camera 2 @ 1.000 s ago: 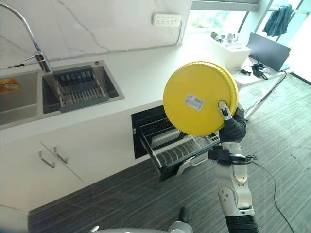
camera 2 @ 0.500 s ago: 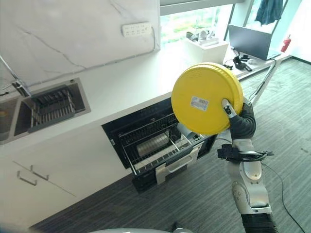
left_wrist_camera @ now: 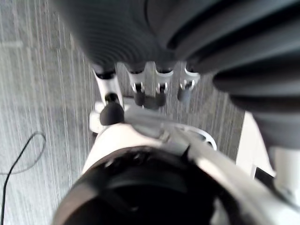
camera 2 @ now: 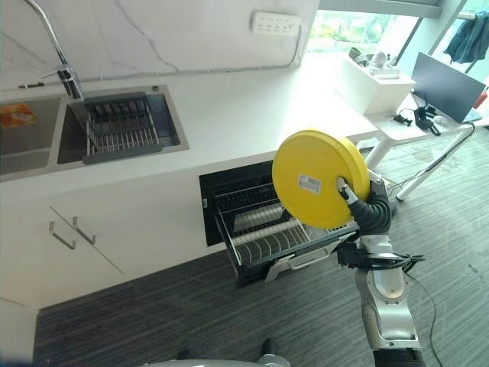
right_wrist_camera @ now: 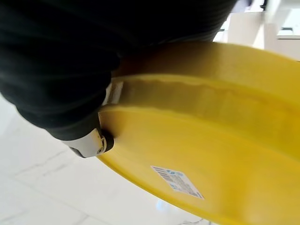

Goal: Place the dishes in the dishwasher.

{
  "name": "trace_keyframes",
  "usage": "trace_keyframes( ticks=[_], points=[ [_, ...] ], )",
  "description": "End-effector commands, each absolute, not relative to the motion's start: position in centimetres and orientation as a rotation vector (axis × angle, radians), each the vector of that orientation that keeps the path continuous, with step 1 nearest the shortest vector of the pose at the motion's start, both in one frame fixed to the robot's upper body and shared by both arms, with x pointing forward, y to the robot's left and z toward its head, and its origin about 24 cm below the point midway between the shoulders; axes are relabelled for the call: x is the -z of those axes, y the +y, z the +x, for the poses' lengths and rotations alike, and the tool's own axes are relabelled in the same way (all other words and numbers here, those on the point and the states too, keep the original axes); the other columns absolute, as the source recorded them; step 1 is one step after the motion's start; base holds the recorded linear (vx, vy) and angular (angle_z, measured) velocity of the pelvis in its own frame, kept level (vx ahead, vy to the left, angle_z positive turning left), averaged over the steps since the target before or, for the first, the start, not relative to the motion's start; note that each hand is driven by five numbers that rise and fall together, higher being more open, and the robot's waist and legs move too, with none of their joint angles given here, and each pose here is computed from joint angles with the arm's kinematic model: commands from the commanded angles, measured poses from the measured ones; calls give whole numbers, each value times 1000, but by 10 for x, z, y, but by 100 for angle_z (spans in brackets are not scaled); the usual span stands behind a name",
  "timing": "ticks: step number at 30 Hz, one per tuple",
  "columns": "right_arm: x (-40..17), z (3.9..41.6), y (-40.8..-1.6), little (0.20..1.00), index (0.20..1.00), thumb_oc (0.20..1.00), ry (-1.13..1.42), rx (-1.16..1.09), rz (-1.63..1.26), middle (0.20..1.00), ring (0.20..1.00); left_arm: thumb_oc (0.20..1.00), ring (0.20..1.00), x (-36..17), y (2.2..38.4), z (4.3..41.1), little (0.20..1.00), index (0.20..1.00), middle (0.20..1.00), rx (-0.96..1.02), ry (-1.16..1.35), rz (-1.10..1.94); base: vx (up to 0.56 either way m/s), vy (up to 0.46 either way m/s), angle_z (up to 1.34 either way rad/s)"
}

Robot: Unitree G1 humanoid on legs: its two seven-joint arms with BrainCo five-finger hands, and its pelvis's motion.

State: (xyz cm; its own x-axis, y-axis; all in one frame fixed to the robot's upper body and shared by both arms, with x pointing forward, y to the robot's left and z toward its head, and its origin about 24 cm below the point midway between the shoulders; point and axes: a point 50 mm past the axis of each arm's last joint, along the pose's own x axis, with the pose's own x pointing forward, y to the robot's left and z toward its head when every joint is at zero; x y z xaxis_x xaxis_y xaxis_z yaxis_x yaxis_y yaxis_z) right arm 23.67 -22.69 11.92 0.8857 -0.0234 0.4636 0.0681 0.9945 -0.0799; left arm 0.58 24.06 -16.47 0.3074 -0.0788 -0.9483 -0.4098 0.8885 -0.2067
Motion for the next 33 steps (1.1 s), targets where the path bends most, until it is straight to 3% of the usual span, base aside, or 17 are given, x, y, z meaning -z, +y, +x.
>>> trace_keyframes(
  ticks=[1, 9, 21, 33],
  points=[
    [-172, 239, -231, 200, 200, 200, -777, 81, -146, 200, 200, 1000, 1000, 168, 223, 19, 1000, 1000, 1000, -142, 1243, -465, 101, 185, -9],
    [-167, 239, -228, 200, 200, 200, -775, 82, -103, 200, 200, 1000, 1000, 166, 232, 31, 1000, 1000, 1000, -147, 1231, -408, 113, -57, -1],
    [-178, 236, -242, 200, 200, 200, -756, 72, -149, 200, 200, 1000, 1000, 168, 225, 18, 1000, 1000, 1000, -232, 1219, -419, 191, -424, -5],
    [-171, 231, -230, 200, 200, 200, -755, 24, -231, 200, 200, 1000, 1000, 168, 225, 14, 1000, 1000, 1000, -188, 1214, -387, 91, 163, -9]
  ],
)
